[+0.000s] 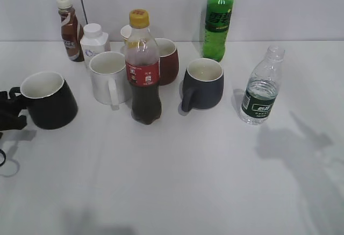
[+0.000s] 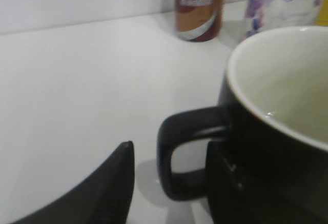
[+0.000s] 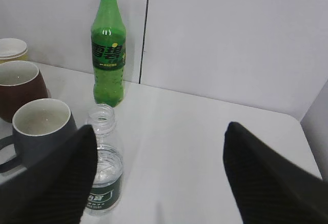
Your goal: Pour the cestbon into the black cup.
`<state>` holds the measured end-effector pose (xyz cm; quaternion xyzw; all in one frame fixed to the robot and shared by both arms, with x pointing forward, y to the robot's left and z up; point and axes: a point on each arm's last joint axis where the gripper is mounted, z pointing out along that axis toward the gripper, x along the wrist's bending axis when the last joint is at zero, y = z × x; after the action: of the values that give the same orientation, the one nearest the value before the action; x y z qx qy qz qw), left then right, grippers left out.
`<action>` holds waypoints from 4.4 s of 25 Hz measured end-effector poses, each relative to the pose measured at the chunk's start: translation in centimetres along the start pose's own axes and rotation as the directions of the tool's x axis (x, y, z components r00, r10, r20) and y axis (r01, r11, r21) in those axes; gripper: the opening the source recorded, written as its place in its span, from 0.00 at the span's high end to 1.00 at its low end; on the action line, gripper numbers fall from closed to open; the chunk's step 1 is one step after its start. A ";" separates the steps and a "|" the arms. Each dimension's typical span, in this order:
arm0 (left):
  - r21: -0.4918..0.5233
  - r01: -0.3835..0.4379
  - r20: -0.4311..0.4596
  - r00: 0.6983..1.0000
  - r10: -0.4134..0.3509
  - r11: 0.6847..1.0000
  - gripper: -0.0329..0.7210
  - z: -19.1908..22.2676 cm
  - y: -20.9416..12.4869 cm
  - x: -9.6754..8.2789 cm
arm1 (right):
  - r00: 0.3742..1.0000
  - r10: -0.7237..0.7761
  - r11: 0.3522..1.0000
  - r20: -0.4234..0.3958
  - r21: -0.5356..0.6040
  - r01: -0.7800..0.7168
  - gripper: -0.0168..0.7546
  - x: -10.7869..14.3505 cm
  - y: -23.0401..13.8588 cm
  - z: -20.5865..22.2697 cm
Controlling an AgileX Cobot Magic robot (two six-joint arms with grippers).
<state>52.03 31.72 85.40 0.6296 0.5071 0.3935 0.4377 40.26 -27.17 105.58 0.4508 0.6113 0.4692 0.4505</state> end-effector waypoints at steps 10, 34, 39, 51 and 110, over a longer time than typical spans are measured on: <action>-0.025 -0.026 0.044 0.999 0.027 0.999 0.55 2.3 -0.2 0.3 | 1.000 0.000 1.000 0.000 0.001 0.000 0.21 0.0 0.0 0.0; -0.030 -0.046 0.003 0.999 0.046 0.998 0.90 -1.6 2.2 -0.2 | 0.993 0.071 0.992 -0.097 0.108 -0.061 0.21 1.7 -7.4 6.3; -0.049 0.016 0.001 1.000 -0.016 0.999 0.90 -2.7 2.9 -0.4 | 0.979 0.107 0.989 -0.174 0.121 -0.086 0.21 2.8 -10.5 8.7; -0.187 0.093 -0.072 0.991 -0.108 0.978 0.90 -4.0 6.7 -0.7 | 0.962 0.199 0.957 -0.185 0.248 -0.150 0.21 4.0 -18.4 11.8; -0.033 -0.134 0.412 0.901 0.136 0.990 0.90 -5.6 7.6 -20.9 | 0.392 -0.911 0.412 -0.127 -0.308 0.858 0.34 13.0 -6.4 10.2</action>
<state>45.34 11.27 93.31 0.7312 0.3577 0.2819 0.5078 46.94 -13.74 96.06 -0.0614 0.7644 0.2699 0.5822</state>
